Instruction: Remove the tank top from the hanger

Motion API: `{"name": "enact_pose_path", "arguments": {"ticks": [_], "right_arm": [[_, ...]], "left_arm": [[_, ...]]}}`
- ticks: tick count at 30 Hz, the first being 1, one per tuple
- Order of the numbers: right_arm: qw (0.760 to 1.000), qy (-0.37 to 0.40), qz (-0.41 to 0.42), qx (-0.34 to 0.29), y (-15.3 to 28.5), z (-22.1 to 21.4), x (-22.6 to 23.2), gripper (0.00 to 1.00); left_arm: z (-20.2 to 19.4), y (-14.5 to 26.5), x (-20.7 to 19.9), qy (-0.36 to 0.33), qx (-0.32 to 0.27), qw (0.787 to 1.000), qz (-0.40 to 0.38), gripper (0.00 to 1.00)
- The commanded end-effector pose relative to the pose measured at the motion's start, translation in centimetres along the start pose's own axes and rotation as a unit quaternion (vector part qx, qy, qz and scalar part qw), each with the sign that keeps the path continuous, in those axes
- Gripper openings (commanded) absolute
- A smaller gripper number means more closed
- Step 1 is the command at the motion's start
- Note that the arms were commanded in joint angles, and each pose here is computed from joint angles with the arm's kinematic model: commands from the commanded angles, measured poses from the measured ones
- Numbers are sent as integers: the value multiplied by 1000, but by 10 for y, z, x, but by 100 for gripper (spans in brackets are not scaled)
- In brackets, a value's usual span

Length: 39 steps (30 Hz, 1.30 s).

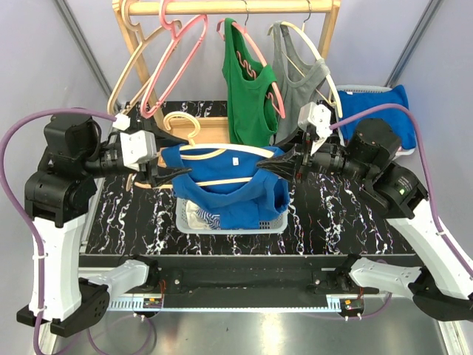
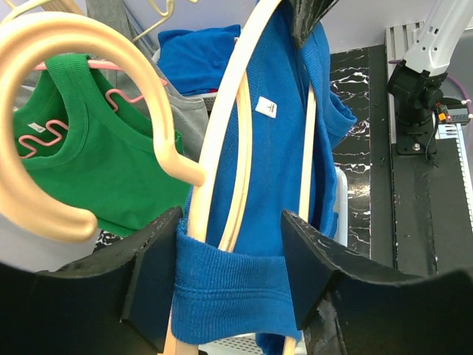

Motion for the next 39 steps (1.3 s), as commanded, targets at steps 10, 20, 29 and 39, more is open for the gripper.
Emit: {"name": "enact_pose_path", "arguments": {"ticks": [10,20,29,39], "right_arm": [[987,72,-108,-90,29,39,-15,0],[986,42,-135,-88,15,18,-27,29],[959,30,-265,-92,29,8,-57,57],[982,35,-167,-83,30,-5,-26,62]], "left_arm": [[-8,5,-5,-9,18,1000,15,24],[-4,6,0,-20,17,999,32,0],[-6,9,14,-25,29,996,86,0],[-9,11,15,-26,37,994,98,0]]}}
Point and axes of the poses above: each gripper's point midway between its finger pads, its own y axis back along the fingers, its own x axis along the line the jaws close on, z = x × y, the point moved 5 cm from there along y, back along the fingers, and after that the axes turned 2 degrees about y, right-handed, at the moved point
